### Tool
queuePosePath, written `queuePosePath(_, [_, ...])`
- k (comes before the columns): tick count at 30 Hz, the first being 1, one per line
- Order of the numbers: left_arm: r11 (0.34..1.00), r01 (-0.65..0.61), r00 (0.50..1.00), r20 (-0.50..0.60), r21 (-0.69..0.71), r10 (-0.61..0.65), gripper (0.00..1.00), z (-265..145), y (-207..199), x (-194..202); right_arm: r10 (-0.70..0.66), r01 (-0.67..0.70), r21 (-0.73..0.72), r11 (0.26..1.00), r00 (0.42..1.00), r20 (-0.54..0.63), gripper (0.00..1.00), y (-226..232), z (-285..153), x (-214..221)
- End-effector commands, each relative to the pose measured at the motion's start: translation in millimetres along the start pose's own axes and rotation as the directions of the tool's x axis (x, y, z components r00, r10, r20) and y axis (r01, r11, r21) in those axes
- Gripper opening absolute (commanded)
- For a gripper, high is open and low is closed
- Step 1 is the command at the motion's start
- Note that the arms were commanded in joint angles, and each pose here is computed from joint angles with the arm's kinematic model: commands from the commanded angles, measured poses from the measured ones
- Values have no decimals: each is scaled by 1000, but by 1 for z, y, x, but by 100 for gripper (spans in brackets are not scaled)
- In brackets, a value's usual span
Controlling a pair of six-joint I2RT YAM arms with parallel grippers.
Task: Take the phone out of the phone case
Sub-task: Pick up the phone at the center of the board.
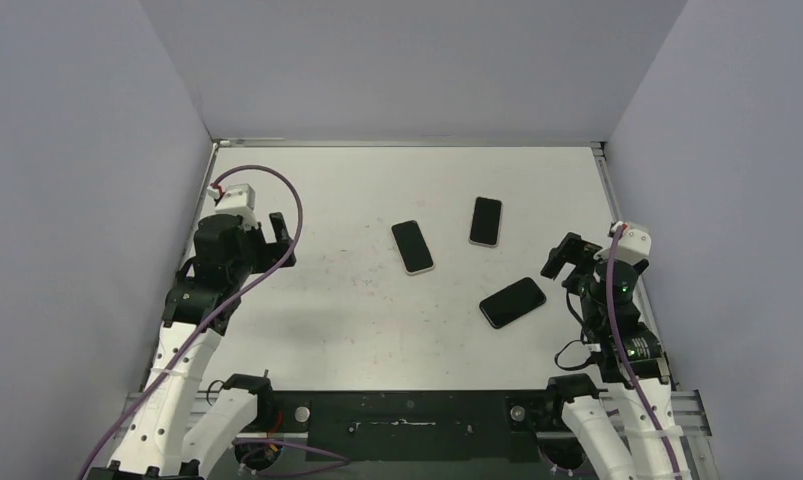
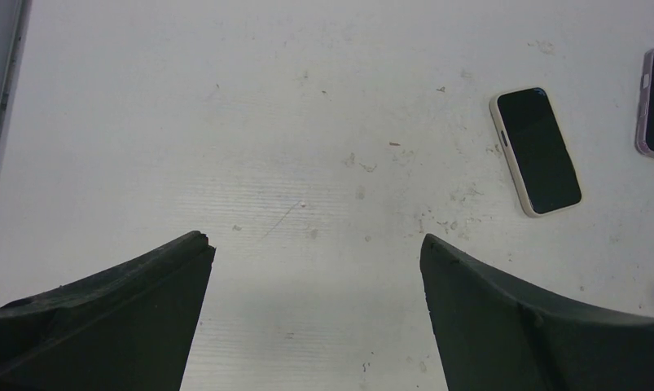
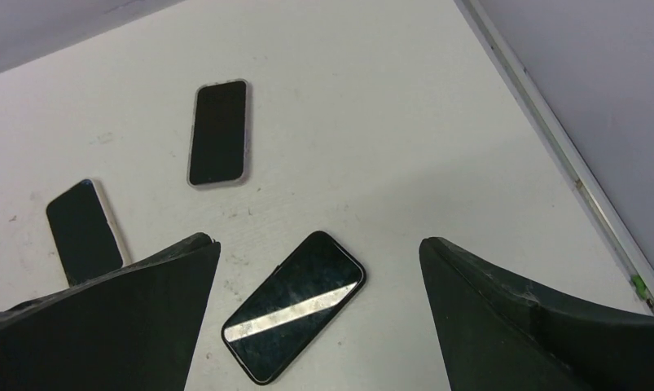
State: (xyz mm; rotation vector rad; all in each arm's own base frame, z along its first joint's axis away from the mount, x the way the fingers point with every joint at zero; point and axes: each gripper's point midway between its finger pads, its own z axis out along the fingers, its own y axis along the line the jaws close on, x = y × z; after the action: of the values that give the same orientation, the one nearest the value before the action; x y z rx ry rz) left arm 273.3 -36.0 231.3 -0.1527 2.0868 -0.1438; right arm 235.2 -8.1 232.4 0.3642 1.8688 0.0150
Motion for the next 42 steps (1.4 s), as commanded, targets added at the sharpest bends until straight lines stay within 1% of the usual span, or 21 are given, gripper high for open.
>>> queuePosePath(1, [1000, -4, 997, 78, -5, 4, 97, -5, -2, -17, 58, -52, 92, 994, 996, -64, 100, -8, 2, 4])
queuePosePath(3, [1000, -20, 996, 88, 23, 18, 97, -5, -8, -16, 97, -82, 136, 987, 989, -107, 100, -11, 3, 10])
queuePosePath(5, [998, -34, 996, 83, 57, 29, 97, -4, -14, -13, 96, -77, 119, 990, 981, -167, 100, -5, 3, 15])
queuePosePath(8, [994, -53, 996, 71, 91, 47, 97, -4, -21, -11, 132, -103, 157, 982, 974, -185, 100, -6, 3, 15])
queuePosePath(9, [993, -62, 996, 67, 100, 55, 97, -4, -23, -12, 128, -101, 145, 984, 973, -192, 100, -4, 3, 16])
queuePosePath(12, [991, -76, 996, 52, 110, 71, 97, -2, -26, -9, 97, -89, 45, 995, 969, -228, 100, 12, 3, 20])
queuePosePath(14, [989, -85, 996, 45, 124, 80, 97, 1, -29, -6, 137, -137, 18, 990, 950, -282, 100, 23, 5, 31])
queuePosePath(18, [988, -81, 996, 44, 129, 76, 97, 10, -33, -1, 217, -180, 125, 976, 876, -431, 100, 22, 18, 71])
queuePosePath(20, [990, -77, 996, 45, 119, 72, 97, 14, -33, 3, 237, -181, 163, 970, 852, -466, 100, 23, 24, 83])
queuePosePath(23, [984, -109, 994, 39, 138, 104, 97, 21, -38, 14, 267, -166, 236, 957, 820, -506, 100, 23, 34, 98])
queuePosePath(26, [981, -134, 991, 36, 140, 130, 97, 27, -41, 28, 317, -144, 333, 932, 768, -556, 100, 20, 39, 119])
queuePosePath(28, [979, -146, 989, 42, 139, 141, 97, 29, -42, 32, 344, -128, 380, 916, 740, -579, 100, 21, 43, 133])
queuePosePath(32, [973, -178, 983, 59, 147, 171, 97, 29, -48, 32, 374, -87, 448, 890, 701, -608, 100, 22, 49, 156])
queuePosePath(35, [969, -198, 979, 69, 149, 190, 97, 27, -52, 34, 376, -62, 461, 885, 678, -631, 100, 26, 55, 169])
queuePosePath(42, [953, -240, 969, 94, 183, 226, 97, 20, -68, 39, 414, -67, 489, 870, 638, -649, 100, 34, 64, 191])
